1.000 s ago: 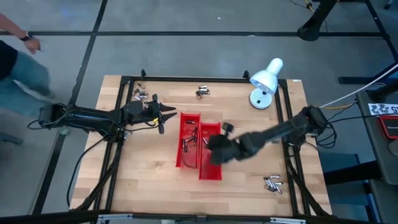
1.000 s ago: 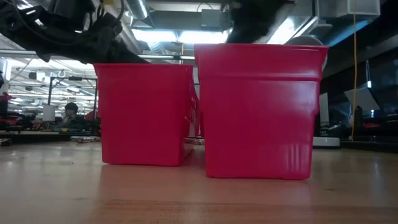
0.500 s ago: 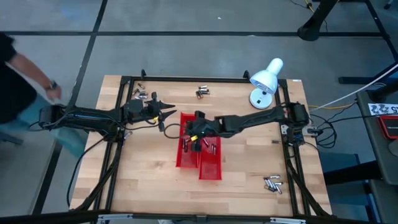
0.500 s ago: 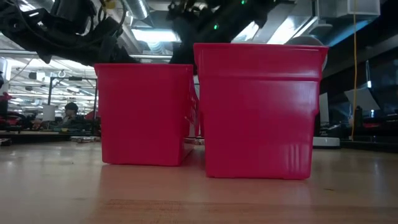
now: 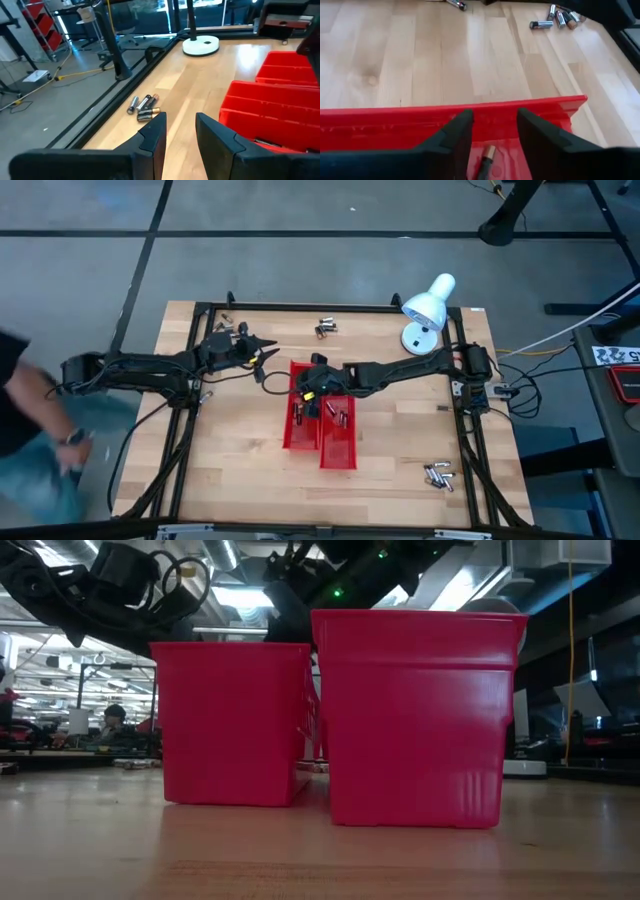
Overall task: Sort batteries
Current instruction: Put the silver battery into the right red bin
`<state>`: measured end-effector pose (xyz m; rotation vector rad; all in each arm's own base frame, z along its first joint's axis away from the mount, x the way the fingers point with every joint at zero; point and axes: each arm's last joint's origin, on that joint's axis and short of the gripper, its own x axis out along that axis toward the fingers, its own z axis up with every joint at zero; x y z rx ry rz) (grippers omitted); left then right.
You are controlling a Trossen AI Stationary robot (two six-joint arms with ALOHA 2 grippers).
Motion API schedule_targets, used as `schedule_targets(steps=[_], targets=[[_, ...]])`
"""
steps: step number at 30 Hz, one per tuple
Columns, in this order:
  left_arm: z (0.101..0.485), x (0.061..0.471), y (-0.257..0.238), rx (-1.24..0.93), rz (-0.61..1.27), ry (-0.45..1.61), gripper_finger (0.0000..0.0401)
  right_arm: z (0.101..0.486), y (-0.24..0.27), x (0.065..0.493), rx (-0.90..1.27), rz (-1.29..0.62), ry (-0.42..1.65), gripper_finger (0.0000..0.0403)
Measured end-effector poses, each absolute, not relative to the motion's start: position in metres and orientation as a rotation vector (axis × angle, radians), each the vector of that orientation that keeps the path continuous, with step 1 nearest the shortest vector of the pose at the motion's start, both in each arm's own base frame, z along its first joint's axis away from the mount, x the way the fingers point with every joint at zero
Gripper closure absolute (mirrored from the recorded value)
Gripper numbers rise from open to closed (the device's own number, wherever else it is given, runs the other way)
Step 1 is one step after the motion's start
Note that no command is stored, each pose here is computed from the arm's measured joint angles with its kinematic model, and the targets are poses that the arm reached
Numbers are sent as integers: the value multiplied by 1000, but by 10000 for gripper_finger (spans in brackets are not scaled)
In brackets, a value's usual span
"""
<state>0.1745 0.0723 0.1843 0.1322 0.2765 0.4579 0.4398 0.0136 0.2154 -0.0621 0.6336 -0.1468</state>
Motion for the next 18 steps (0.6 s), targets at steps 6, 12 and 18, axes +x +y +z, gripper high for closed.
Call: schedule_targets(steps=[6,12,18], targets=[[182,174,72,126,455,297,306,221,11,442,-57,-155,584,241],[182,174,72,106,456,301,306,245,7,430,-136,-289,567,240],[185,179,66,-50,400,482,306,277,7,404,-175,-355,607,240]])
